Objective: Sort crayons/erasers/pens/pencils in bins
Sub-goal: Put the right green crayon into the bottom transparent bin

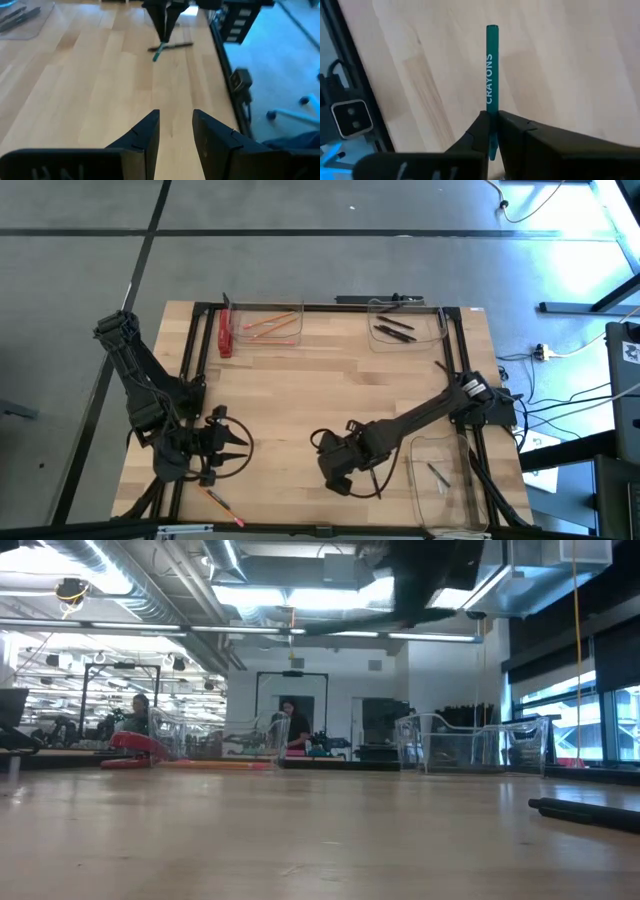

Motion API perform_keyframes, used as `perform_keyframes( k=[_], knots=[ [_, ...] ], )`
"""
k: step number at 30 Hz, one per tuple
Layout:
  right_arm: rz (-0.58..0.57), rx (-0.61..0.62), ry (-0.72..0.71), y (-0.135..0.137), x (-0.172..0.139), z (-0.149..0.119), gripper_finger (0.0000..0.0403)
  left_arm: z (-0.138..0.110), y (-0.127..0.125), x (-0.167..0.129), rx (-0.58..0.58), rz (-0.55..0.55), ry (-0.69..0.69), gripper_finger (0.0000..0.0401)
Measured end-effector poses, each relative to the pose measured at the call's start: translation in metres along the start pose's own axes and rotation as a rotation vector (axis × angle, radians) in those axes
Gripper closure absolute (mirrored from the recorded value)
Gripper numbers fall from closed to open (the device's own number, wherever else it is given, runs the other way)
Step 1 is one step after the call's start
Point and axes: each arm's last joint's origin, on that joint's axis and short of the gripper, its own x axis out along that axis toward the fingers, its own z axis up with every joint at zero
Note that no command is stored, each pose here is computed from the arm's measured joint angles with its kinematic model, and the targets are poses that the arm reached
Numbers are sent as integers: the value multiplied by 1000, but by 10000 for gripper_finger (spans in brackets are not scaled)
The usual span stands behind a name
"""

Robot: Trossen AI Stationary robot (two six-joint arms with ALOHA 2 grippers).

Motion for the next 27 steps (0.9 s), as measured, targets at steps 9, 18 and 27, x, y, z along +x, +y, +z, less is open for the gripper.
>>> perform_keyframes(
  k=[9, 18, 27],
  knots=[
    [-68, 72, 66, -14, -49, -22, 380, 3, -2, 0, -5, -10, -35, 291],
    [-146, 157, 132, -17, -87, -57, 380, 18, -8, 1, 105, -39, -153, 291],
    [-206, 274, 186, -16, -118, -97, 380, 44, -9, 8, 274, -117, -287, 291]
  ],
)
